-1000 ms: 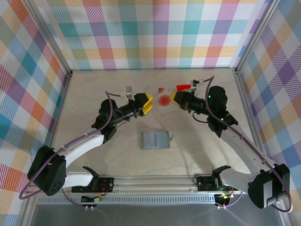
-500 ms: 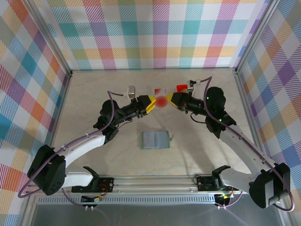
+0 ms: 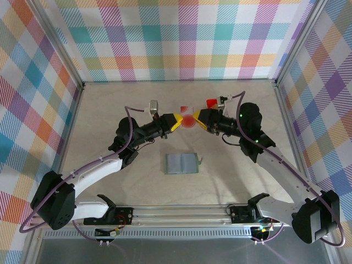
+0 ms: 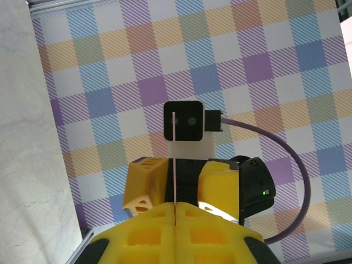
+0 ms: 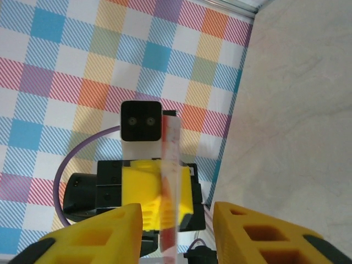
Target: Put the credit cards into the card holder
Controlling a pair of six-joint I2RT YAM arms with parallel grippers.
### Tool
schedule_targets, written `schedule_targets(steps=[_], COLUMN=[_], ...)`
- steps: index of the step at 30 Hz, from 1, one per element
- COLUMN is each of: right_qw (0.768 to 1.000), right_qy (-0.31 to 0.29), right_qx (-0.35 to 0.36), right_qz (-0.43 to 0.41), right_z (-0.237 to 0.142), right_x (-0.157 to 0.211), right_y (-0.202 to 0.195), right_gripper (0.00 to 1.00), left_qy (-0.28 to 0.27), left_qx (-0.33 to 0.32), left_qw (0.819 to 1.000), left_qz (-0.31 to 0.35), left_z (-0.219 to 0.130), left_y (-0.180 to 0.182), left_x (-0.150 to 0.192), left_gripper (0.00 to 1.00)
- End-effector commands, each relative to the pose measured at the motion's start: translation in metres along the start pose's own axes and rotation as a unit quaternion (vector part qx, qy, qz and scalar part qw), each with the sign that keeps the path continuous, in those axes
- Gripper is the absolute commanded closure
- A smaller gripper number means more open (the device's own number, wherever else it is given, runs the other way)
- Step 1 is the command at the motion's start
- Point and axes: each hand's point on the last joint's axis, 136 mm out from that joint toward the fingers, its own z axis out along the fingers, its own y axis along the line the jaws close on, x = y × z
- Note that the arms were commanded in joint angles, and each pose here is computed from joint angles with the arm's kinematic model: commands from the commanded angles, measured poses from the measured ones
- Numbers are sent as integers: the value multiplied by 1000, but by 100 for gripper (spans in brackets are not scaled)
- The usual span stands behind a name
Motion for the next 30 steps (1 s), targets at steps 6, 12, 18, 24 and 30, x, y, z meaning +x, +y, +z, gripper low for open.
schedule_targets(steps=[6, 12, 18, 24, 30], right_qw=[998, 997, 997, 996, 997], right_qy=[30, 68, 76, 81, 70], right_qx=[14, 2, -11, -12, 27], right_qz=[-47, -29, -24, -19, -19], right_z=[-17, -8, -3, 1, 0], right_x=[20, 26, 24, 23, 21], right_y=[10, 9, 10, 9, -7], right_gripper=[61, 63, 72, 100, 100], left_qy=[-2, 5, 10, 13, -2], left_qx=[13, 10, 5, 2, -13], left_qw=[1000, 1000, 1000, 1000, 1000], left_qz=[20, 24, 22, 21, 19], left_z=[-5, -4, -2, 0, -5], left_y=[-16, -15, -12, -10, -1], left_x=[2, 4, 4, 5, 1], left_gripper=[100, 100, 100, 100, 42])
